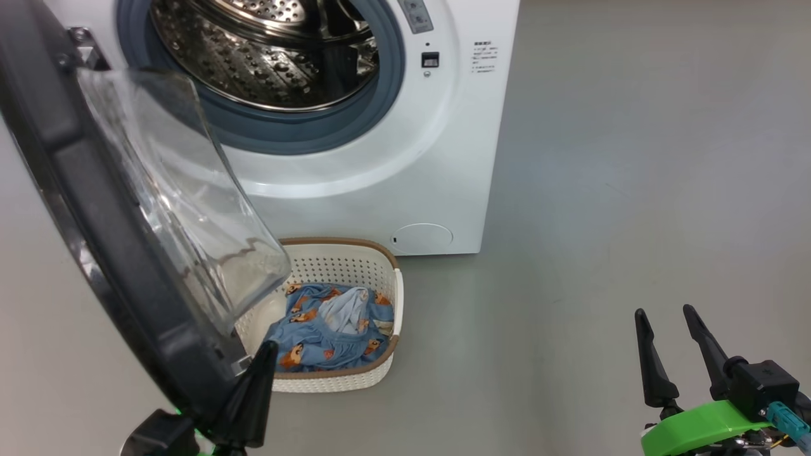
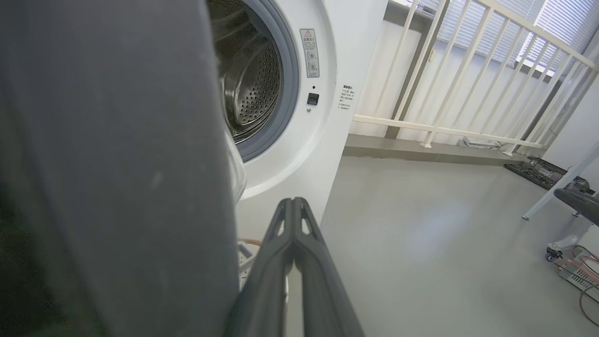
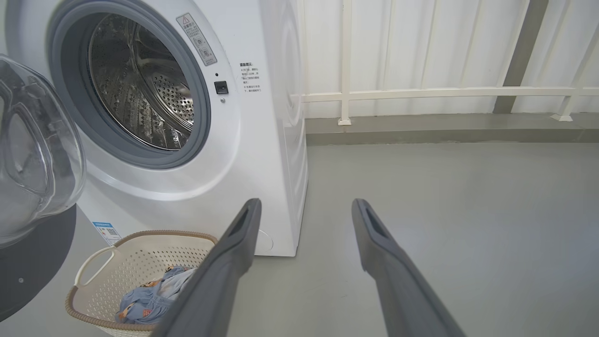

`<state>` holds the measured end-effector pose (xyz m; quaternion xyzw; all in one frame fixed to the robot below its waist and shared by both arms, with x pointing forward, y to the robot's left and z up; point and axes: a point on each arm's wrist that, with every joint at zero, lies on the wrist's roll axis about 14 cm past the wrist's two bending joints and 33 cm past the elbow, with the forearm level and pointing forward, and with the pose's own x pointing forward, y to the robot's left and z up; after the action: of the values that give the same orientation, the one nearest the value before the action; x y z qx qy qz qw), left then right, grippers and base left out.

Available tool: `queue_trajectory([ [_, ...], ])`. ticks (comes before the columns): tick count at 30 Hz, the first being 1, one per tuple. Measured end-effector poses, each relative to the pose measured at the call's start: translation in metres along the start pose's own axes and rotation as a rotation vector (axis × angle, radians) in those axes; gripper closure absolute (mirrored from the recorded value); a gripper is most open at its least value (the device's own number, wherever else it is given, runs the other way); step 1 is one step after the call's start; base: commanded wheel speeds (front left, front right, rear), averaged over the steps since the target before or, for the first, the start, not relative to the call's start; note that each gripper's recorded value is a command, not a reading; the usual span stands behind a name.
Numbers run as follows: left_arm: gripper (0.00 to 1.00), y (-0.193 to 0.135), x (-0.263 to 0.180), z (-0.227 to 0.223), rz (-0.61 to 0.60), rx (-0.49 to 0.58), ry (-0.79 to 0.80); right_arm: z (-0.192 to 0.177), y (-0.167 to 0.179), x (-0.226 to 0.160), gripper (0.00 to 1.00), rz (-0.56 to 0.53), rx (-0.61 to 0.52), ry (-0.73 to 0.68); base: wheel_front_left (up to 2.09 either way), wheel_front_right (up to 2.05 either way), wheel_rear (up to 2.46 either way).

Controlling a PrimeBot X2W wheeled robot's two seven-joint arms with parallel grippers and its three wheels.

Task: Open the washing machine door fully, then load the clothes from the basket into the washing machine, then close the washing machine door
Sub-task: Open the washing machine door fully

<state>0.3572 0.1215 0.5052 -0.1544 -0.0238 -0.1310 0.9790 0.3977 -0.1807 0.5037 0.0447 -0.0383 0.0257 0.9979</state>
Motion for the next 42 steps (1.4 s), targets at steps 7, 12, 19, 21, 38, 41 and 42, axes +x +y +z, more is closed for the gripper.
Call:
queue_trajectory([
  [7, 1.00, 0.019, -0.015, 0.004, 0.067, 0.019, -0.010, -0.003, 0.007, 0.005, 0.00, 0.021, 0.003, 0.005, 0.00, 0.00, 0.00],
  [12, 1.00, 0.043, -0.029, 0.007, 0.155, 0.040, -0.015, -0.004, 0.014, 0.009, 0.00, 0.040, 0.007, 0.007, 0.00, 0.00, 0.00],
  [19, 1.00, 0.077, -0.050, 0.017, 0.290, 0.063, -0.043, -0.004, 0.027, 0.015, 0.00, 0.076, 0.011, 0.005, 0.00, 0.00, 0.00],
  [21, 1.00, 0.087, -0.056, 0.020, 0.331, 0.062, -0.056, -0.004, 0.031, 0.017, 0.00, 0.087, 0.013, 0.004, 0.00, 0.00, 0.00],
  [38, 1.00, 0.173, -0.104, 0.034, 0.676, 0.057, -0.096, -0.010, 0.039, 0.020, 0.00, 0.109, 0.017, 0.019, 0.00, 0.00, 0.00],
  [41, 1.00, 0.183, -0.102, 0.036, 0.698, 0.061, -0.095, -0.012, 0.036, 0.020, 0.00, 0.101, 0.017, 0.026, 0.00, 0.00, 0.00],
  [42, 1.00, 0.187, -0.102, 0.037, 0.707, 0.065, -0.095, -0.013, 0.035, 0.020, 0.00, 0.098, 0.017, 0.029, 0.00, 0.00, 0.00],
])
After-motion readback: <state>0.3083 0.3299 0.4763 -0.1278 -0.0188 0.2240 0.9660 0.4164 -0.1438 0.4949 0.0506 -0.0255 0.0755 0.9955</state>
